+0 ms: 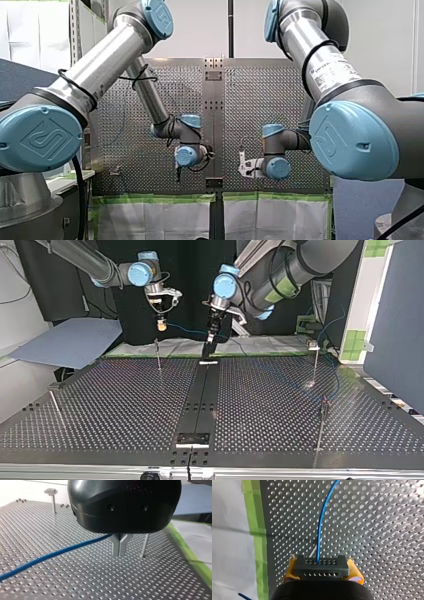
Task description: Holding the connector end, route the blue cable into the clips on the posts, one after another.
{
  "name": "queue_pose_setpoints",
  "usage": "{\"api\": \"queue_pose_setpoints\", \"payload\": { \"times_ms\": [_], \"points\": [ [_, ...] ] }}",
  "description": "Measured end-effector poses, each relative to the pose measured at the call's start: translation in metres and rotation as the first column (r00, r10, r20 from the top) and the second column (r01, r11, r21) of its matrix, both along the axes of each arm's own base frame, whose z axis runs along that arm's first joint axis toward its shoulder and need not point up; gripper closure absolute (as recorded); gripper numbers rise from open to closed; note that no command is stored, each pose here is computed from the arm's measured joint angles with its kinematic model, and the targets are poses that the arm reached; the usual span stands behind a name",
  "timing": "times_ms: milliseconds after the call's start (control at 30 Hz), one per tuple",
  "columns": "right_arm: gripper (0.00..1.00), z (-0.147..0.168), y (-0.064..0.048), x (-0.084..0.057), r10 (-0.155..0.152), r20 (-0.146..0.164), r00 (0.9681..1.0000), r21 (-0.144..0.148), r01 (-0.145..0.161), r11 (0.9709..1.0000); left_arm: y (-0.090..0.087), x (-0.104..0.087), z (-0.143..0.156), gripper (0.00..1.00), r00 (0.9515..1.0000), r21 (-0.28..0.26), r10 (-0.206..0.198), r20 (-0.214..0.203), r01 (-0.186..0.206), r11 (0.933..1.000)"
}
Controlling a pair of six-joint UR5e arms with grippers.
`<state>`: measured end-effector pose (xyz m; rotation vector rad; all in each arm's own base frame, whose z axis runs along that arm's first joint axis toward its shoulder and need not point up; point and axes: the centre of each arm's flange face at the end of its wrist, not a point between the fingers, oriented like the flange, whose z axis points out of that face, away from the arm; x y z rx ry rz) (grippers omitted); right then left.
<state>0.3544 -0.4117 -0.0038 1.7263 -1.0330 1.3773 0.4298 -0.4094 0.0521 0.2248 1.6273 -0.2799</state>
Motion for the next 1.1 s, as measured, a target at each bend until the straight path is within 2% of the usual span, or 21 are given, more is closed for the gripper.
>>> {"api": "queue_pose_setpoints", "payload": {
  "times_ms": [100,333,467,600,733,967,1100],
  "points": [
    [1.00,-0.003,0.001,-0.007,-0.010,-0.010,0.9999,0.006,0.010,0.9999,-0.010,0.002,-0.001,1.00,1.0000,0.003,0.000,0.009,0.000,1.0000],
    [1.00,-0.009,0.005,-0.026,-0.036,-0.011,0.9993,0.004,0.036,0.9994,-0.043,-0.008,-0.023,1.00,0.9996,0.049,-0.026,-0.014,0.026,0.9985],
    [1.00,-0.010,0.003,-0.032,-0.033,-0.002,0.9994,0.002,0.033,0.9994,-0.057,-0.009,-0.035,1.00,0.9994,0.053,-0.031,-0.016,0.031,0.9981],
    [1.00,-0.011,-0.001,-0.038,-0.020,0.006,0.9998,0.005,0.020,0.9998,-0.066,-0.008,-0.050,1.00,0.9992,0.059,-0.034,-0.022,0.035,0.9976],
    [1.00,-0.012,-0.002,-0.046,-0.019,0.010,0.9998,0.006,0.019,0.9998,-0.077,-0.011,-0.066,1.00,0.9984,0.066,-0.047,-0.032,0.049,0.9966],
    [1.00,-0.016,-0.007,-0.063,-0.045,0.009,0.9990,0.008,0.045,0.9990,-0.087,-0.029,-0.105,1.00,0.9960,0.095,-0.059,-0.067,0.065,0.9933],
    [1.00,-0.017,-0.013,-0.073,-0.068,0.013,0.9976,0.006,0.067,0.9977,-0.091,-0.036,-0.113,1.00,0.9951,0.092,-0.067,-0.073,0.073,0.9931]
  ]
}}
